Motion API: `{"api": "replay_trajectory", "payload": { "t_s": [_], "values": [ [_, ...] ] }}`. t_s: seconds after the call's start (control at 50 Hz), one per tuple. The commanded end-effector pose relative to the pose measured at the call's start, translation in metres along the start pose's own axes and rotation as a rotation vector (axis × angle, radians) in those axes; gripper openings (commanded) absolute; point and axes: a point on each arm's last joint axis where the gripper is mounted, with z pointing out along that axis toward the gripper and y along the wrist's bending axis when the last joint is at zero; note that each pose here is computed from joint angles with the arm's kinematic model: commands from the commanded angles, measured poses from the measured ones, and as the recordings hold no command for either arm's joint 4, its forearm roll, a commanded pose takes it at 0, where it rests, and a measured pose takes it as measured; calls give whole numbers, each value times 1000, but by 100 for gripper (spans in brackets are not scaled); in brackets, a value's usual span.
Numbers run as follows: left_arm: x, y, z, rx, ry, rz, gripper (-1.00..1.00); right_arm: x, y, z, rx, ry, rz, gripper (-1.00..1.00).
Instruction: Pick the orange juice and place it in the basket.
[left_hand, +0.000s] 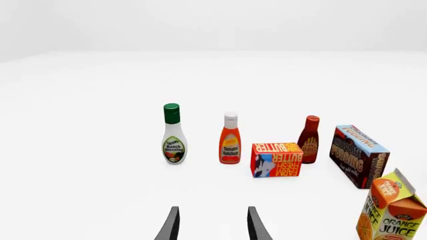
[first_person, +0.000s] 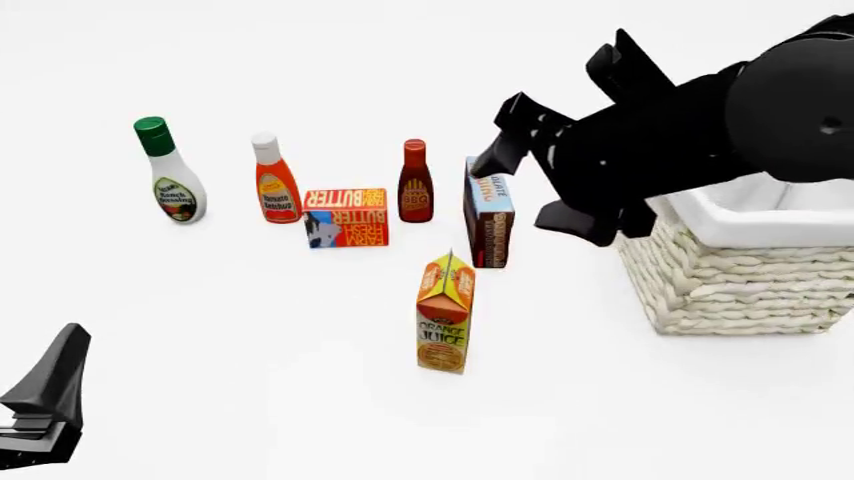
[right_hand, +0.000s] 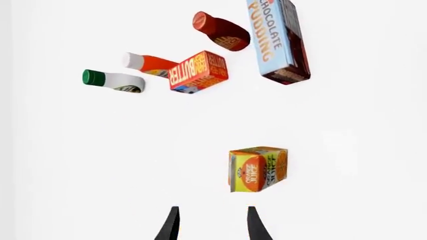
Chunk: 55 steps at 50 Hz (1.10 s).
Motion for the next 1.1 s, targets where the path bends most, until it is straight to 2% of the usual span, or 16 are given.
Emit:
{"api": "replay_trajectory", "payload": {
  "t_s": [0.02, 0.26, 0.4, 0.42, 0.44, 0.68, 1.1],
  "values": [
    [0, 0, 0, 0, 0, 0, 100, 2, 12, 7, 45, 53, -6, 100],
    [0, 0, 0, 0, 0, 0, 100, 5, 25, 15, 84, 104, -19, 100],
    [0, 0, 0, 0, 0, 0, 100, 4, 32, 29, 143, 144, -26, 100],
    [0, 0, 0, 0, 0, 0, 100, -13, 57, 48, 191, 175, -66, 100],
    [0, 0, 0, 0, 0, 0, 100, -14, 58, 48, 192, 174, -66, 100],
    [0, 0, 0, 0, 0, 0, 100, -6, 62, 51, 207, 201, -72, 100],
    [0, 0, 0, 0, 0, 0, 100, -7, 68, 65, 279, 253, -100, 100]
  ]
}}
